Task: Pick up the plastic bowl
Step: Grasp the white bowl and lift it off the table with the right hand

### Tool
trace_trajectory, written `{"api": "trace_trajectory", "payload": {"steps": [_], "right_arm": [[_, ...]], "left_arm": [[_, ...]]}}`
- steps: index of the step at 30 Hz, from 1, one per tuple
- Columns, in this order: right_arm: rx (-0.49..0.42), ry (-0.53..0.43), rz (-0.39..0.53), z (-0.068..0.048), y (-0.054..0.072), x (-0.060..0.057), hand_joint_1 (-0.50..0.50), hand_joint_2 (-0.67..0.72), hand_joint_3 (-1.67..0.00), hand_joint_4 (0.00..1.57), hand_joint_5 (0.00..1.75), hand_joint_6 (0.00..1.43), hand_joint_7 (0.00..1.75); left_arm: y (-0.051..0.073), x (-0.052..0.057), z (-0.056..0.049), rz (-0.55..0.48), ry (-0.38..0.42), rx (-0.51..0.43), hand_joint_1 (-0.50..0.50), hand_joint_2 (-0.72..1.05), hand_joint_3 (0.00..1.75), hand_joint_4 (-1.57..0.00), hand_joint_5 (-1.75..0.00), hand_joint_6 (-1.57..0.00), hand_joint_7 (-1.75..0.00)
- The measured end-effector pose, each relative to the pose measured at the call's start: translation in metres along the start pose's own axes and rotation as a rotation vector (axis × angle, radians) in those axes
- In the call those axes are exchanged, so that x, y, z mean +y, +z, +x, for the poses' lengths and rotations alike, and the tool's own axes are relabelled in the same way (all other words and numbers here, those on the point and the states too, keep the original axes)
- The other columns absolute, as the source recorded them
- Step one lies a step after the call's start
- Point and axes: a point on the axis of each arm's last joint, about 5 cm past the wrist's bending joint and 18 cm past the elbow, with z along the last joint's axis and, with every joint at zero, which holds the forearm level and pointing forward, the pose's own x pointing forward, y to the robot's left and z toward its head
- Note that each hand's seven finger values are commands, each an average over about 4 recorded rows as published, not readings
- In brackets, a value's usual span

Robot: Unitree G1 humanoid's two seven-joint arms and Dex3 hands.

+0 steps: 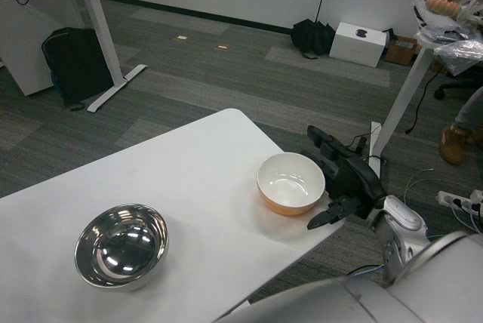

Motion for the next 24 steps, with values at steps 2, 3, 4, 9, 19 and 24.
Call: {"api": "trace_trajectory", "payload": {"steps": [2,3,4,9,19,24], "right_arm": [[0.002,0.003,-0.002,0.001,0.000,0.000,-0.46,0.00,-0.08,0.00,0.00,0.00,0.00],[0.003,0.006,-0.002,0.001,0.000,0.001,-0.46,0.01,-0.08,0.00,0.00,0.00,0.00],[0.004,0.009,-0.003,0.002,0.000,0.001,-0.46,0.01,-0.08,0.00,0.00,0.00,0.00],[0.005,0.028,-0.019,0.007,0.001,0.003,-0.46,-0.02,-0.08,0.00,0.00,0.00,0.00],[0.019,0.088,-0.035,0.017,0.000,0.011,-0.46,0.01,-0.06,0.00,0.00,0.00,0.00],[0.040,0.124,-0.050,0.022,-0.001,0.016,-0.46,0.00,-0.08,0.00,0.00,0.00,0.00]], "left_arm": [[0.000,0.000,0.000,0.000,0.000,0.000,-0.50,0.60,0.00,-0.86,-0.31,-0.03,0.00],[0.000,0.000,0.000,0.000,0.000,0.000,-0.50,0.60,0.00,-0.86,-0.31,-0.03,0.00],[0.000,0.000,0.000,0.000,0.000,0.000,-0.50,0.60,0.02,-0.86,-0.31,-0.03,0.00],[0.000,0.000,0.000,0.000,0.000,0.000,-0.50,0.60,0.00,-0.86,-0.31,-0.03,0.00],[0.001,0.001,-0.001,-0.003,-0.003,-0.008,-0.50,0.60,0.00,-0.86,-0.31,-0.03,0.00],[0.001,0.002,-0.003,-0.003,-0.002,-0.006,-0.50,0.60,0.00,-0.86,-0.31,-0.03,0.00]]}}
